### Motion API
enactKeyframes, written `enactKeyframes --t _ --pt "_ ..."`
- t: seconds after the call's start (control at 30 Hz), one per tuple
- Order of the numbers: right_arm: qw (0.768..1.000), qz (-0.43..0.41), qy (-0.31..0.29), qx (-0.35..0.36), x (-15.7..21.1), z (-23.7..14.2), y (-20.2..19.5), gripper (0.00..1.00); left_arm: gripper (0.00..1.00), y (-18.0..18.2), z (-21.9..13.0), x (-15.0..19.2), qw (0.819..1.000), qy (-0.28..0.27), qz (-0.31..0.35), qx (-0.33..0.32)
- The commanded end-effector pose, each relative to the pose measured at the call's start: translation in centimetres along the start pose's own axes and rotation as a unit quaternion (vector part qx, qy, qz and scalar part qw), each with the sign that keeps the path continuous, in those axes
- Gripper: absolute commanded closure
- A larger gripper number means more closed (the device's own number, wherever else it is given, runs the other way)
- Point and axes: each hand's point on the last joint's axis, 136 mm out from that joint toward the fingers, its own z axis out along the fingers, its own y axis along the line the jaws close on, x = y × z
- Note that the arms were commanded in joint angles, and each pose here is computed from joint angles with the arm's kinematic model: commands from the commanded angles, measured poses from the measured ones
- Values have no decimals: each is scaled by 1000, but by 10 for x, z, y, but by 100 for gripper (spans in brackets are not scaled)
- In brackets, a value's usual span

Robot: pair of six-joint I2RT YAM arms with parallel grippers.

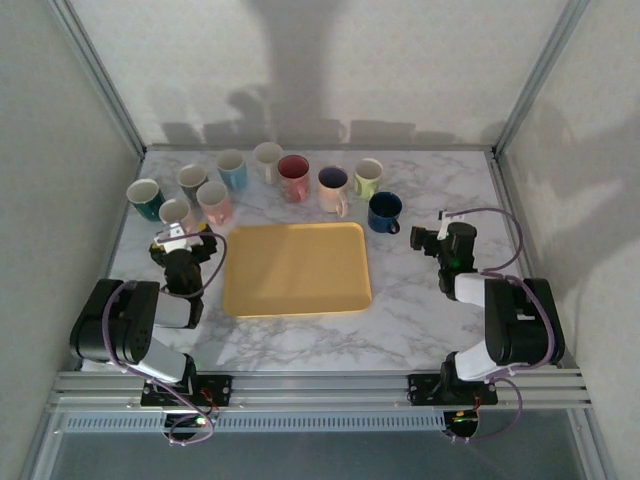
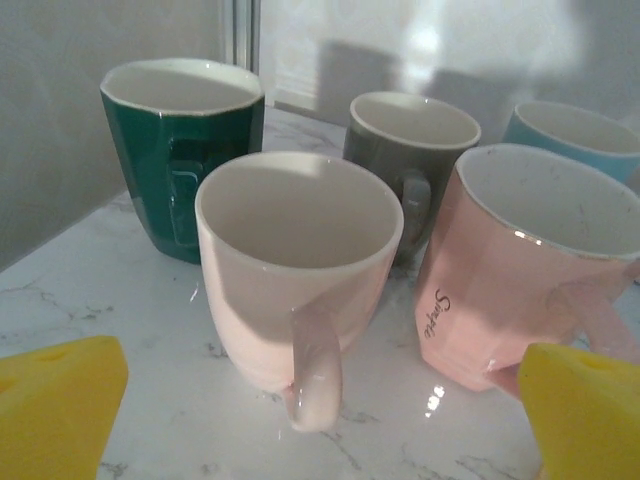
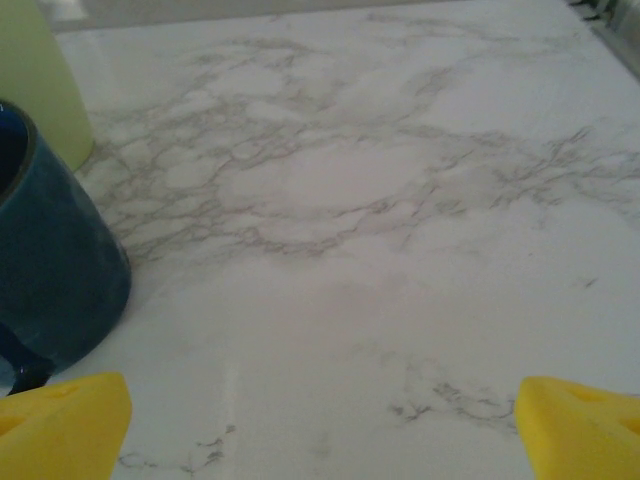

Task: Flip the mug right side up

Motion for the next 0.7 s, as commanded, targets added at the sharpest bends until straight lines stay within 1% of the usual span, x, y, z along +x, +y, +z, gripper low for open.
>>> enactKeyframes --t 0.0,0.1,0.67 --pt "999 -7 -34 6 -10 0 1 1 0 0 -1 -11 1000 -27 -12 11" --pt "999 -11 -37 -4 -10 1 4 1 0 0 0 -10 1000 -23 -14 15" --pt "999 -11 -38 -6 -11 1 4 1 1 0 1 -11 999 -25 -14 16"
